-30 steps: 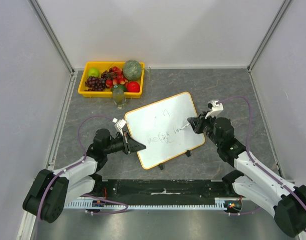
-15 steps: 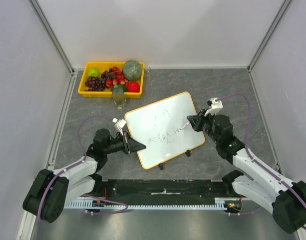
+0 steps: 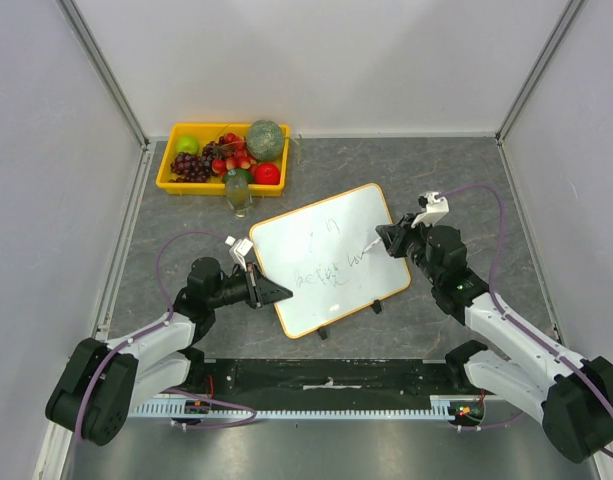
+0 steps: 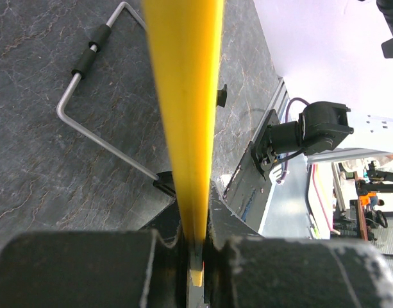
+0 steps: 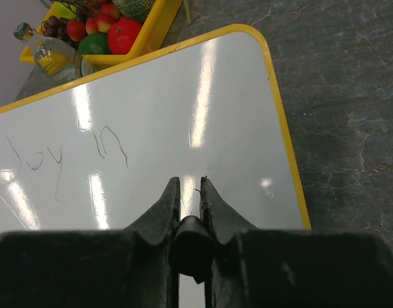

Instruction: Write a sentence on the whiteboard

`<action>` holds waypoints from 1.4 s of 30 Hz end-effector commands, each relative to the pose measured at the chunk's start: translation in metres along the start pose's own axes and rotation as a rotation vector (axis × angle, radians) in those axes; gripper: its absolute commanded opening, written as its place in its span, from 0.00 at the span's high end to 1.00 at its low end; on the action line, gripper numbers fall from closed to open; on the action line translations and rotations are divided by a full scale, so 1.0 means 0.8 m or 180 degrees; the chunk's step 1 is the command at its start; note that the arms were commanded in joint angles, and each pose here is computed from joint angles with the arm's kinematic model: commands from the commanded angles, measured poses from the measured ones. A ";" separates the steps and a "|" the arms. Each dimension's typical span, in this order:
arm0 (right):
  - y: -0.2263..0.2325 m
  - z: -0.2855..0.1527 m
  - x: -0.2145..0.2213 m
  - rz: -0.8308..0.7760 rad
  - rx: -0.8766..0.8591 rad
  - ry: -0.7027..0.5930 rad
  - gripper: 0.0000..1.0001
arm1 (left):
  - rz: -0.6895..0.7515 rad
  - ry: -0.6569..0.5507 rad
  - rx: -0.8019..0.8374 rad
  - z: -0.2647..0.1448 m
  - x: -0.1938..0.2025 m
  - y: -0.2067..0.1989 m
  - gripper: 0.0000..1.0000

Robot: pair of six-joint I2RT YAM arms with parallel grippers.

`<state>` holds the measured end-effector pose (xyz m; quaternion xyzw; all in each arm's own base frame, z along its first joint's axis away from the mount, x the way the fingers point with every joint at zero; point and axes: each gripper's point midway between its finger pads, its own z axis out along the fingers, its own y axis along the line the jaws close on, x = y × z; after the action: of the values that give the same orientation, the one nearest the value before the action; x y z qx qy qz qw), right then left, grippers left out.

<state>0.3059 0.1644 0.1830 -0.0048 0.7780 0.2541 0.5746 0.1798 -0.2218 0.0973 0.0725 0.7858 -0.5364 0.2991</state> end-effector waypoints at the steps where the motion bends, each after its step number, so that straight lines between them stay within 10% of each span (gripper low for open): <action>1: -0.006 0.010 -0.016 -0.0025 0.0112 -0.0109 1.00 | -0.0071 0.0061 -0.0595 -0.006 0.021 0.056 0.98; 42: -0.009 -0.013 0.015 0.0054 -0.0040 0.0059 1.00 | -0.0068 0.0061 -0.0589 -0.006 0.021 0.055 0.98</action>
<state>0.2914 0.1610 0.1776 -0.0070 0.7769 0.2756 0.5660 0.1800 -0.2219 0.0977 0.0735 0.7852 -0.5366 0.3001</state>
